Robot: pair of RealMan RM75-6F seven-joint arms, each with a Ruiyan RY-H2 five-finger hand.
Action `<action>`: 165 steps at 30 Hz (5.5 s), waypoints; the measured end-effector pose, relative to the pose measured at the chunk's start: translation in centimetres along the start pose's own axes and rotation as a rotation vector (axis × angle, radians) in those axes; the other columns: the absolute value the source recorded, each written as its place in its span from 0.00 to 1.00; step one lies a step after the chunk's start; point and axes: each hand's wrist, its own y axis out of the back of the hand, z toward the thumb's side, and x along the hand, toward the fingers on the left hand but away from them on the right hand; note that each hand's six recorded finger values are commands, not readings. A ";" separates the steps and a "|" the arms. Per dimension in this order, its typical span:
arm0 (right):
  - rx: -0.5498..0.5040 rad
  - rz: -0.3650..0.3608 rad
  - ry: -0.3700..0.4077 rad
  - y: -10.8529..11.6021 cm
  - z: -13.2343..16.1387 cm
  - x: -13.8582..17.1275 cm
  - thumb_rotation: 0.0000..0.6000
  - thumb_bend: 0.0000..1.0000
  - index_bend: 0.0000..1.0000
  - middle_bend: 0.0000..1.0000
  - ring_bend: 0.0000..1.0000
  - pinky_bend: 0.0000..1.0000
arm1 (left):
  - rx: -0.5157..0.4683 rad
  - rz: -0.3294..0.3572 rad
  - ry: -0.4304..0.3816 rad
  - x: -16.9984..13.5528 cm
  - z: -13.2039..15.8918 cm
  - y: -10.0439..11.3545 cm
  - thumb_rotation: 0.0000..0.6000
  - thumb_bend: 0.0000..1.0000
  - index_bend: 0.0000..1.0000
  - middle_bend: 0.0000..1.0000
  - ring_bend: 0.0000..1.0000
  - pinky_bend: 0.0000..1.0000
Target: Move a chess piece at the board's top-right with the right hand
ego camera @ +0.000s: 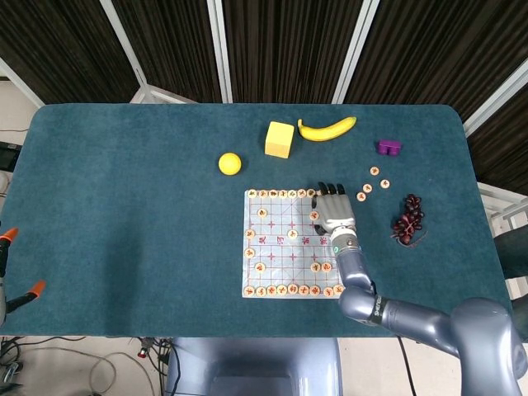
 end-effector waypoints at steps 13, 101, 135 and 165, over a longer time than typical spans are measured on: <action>0.002 0.000 -0.018 -0.5 0.5 -1.1 1.00 0.37 0.43 0.08 0.06 0.04 | -0.001 -0.008 0.005 0.1 0.0 -0.1 1.00 0.03 0.13 0.01 0.00 0.06; 0.033 0.007 -0.091 1.2 -2.4 -2.2 1.00 0.37 0.52 0.08 0.06 0.04 | 0.010 -0.015 0.009 0.1 0.1 -0.5 1.00 0.03 0.14 0.01 0.00 0.06; 0.046 0.023 -0.100 0.6 -2.7 -2.4 1.00 0.37 0.52 0.08 0.06 0.04 | 0.013 -0.016 0.007 0.0 0.2 -0.5 1.00 0.03 0.14 0.01 0.00 0.06; 0.053 0.038 -0.103 0.6 -2.7 -2.3 1.00 0.37 0.43 0.08 0.05 0.04 | 0.017 -0.022 0.016 0.0 0.2 -0.6 1.00 0.03 0.14 0.01 0.00 0.06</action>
